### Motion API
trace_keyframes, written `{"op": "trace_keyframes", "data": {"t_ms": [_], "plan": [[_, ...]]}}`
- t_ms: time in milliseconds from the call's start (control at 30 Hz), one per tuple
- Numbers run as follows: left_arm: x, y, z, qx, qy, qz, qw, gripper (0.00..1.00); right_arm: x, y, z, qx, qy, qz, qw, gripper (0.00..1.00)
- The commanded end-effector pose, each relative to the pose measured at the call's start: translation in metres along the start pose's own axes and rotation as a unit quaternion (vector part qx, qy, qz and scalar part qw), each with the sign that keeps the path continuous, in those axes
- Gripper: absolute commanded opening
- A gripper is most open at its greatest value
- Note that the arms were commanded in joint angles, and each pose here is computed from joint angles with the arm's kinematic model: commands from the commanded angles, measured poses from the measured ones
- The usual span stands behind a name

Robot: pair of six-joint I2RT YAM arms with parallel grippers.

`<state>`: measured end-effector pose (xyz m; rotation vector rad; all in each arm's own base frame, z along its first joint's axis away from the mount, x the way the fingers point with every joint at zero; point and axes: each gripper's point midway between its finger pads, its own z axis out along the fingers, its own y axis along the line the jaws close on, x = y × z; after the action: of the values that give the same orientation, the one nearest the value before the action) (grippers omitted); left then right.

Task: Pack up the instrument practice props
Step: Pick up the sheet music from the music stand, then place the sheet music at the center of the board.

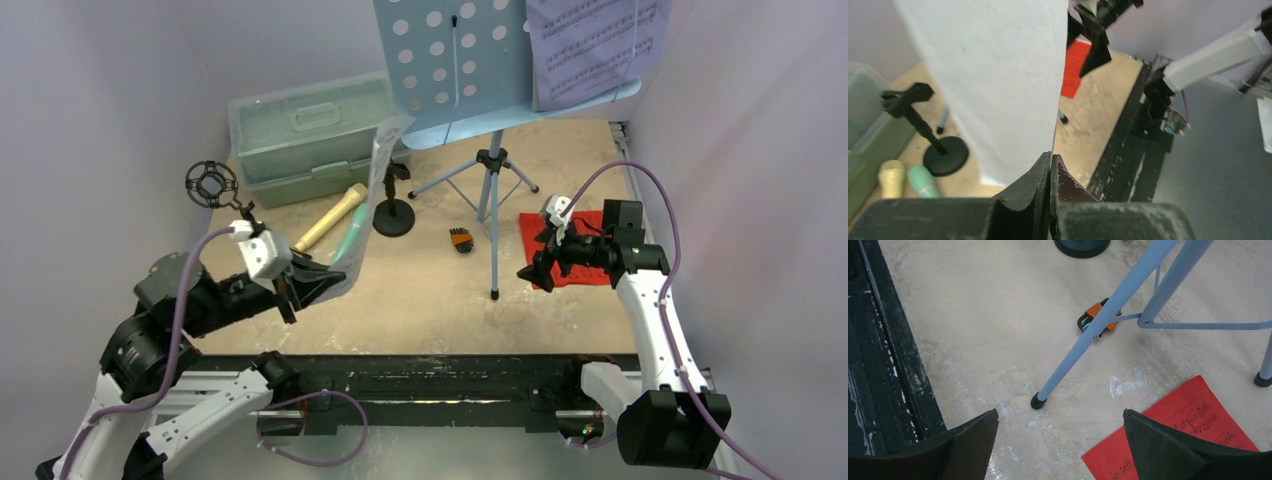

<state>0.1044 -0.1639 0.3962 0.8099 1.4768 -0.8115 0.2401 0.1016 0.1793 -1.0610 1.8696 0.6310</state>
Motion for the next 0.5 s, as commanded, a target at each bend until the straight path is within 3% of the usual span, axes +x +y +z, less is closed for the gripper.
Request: {"op": "trace_keyframes", "data": {"t_ms": [0, 467], "plan": [[0.033, -0.03, 0.014, 0.102, 0.062, -0.03, 0.992, 0.0, -0.013, 0.008, -0.003, -0.021, -0.023, -0.026, 0.999, 0.99], [0.075, -0.059, 0.034, 0.216, 0.134, -0.095, 0.962, 0.0, -0.021, 0.022, -0.017, -0.048, -0.01, -0.08, 0.996, 0.99]]}}
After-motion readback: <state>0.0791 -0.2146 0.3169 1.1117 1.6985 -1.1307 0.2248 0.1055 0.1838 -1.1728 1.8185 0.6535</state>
